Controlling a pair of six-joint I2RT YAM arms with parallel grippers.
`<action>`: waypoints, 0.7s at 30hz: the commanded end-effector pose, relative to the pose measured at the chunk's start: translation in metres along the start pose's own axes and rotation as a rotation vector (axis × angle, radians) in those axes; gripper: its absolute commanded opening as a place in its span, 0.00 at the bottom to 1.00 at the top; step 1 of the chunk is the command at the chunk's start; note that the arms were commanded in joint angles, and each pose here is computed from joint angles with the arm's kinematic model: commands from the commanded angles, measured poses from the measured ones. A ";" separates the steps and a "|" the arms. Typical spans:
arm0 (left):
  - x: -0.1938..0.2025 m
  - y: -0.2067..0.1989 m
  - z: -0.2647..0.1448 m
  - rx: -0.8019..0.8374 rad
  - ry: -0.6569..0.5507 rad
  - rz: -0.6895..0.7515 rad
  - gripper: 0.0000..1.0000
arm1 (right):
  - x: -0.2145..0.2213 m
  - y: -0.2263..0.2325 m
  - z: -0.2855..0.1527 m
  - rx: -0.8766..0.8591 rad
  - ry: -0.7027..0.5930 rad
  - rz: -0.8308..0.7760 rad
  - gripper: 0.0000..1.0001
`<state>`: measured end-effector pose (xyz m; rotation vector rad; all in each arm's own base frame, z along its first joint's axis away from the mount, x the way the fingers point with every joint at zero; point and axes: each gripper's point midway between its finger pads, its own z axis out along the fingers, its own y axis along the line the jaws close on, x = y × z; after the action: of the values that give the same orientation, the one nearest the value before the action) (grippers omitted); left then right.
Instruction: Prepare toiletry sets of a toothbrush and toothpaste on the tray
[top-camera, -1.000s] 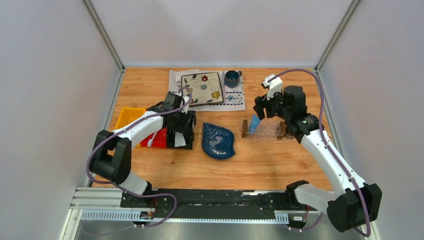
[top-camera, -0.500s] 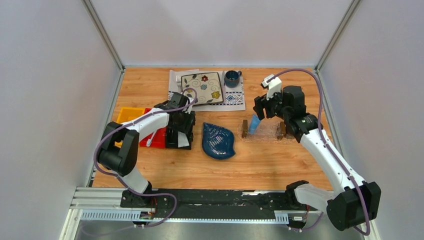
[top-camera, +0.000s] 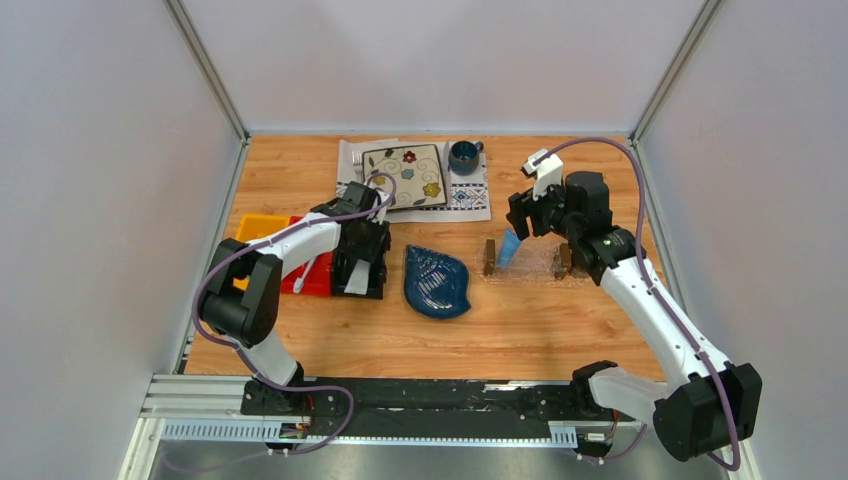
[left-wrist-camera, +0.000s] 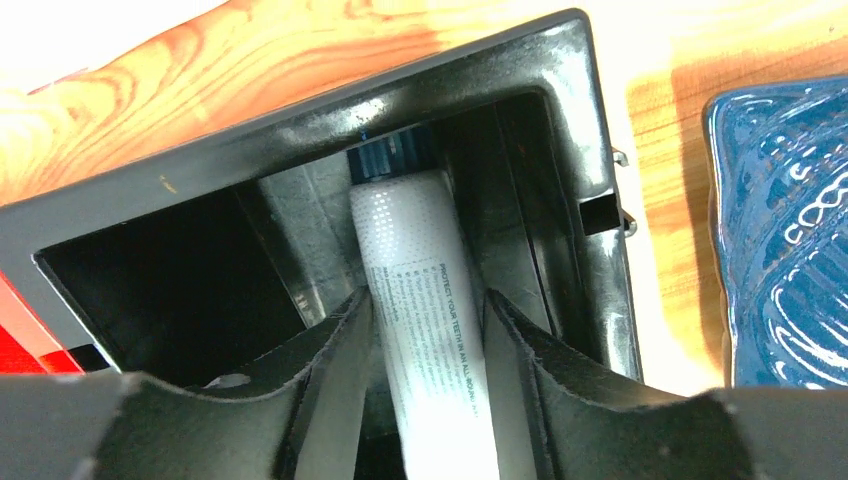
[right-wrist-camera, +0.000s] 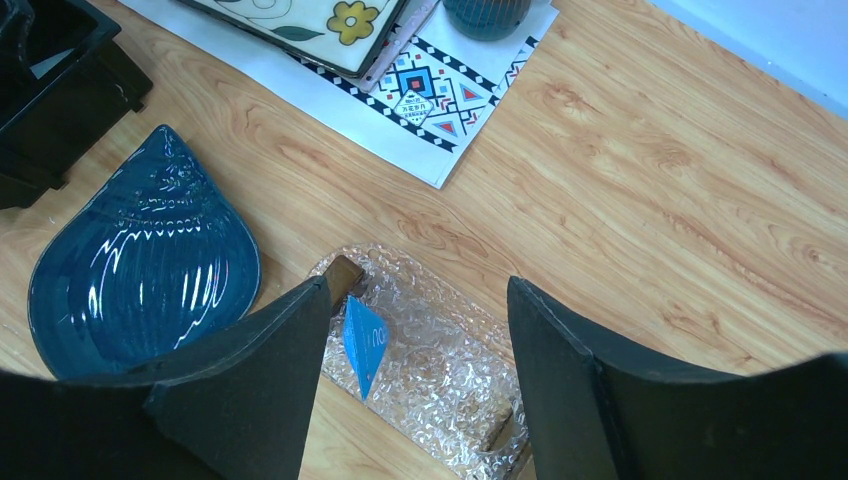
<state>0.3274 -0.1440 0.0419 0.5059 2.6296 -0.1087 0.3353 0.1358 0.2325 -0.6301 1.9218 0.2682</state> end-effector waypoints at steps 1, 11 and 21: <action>-0.029 -0.002 -0.005 0.009 -0.095 0.032 0.48 | -0.008 0.000 0.002 0.001 -0.027 -0.019 0.70; -0.057 0.001 -0.037 -0.001 -0.216 0.069 0.31 | -0.008 0.001 0.003 -0.007 -0.021 -0.016 0.70; -0.084 -0.015 -0.101 0.094 -0.392 0.136 0.15 | -0.016 0.010 -0.002 -0.056 -0.038 -0.015 0.70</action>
<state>0.3406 -0.1505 0.1029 0.5728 2.4184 -0.1536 0.3362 0.1371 0.2283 -0.6356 1.9335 0.2743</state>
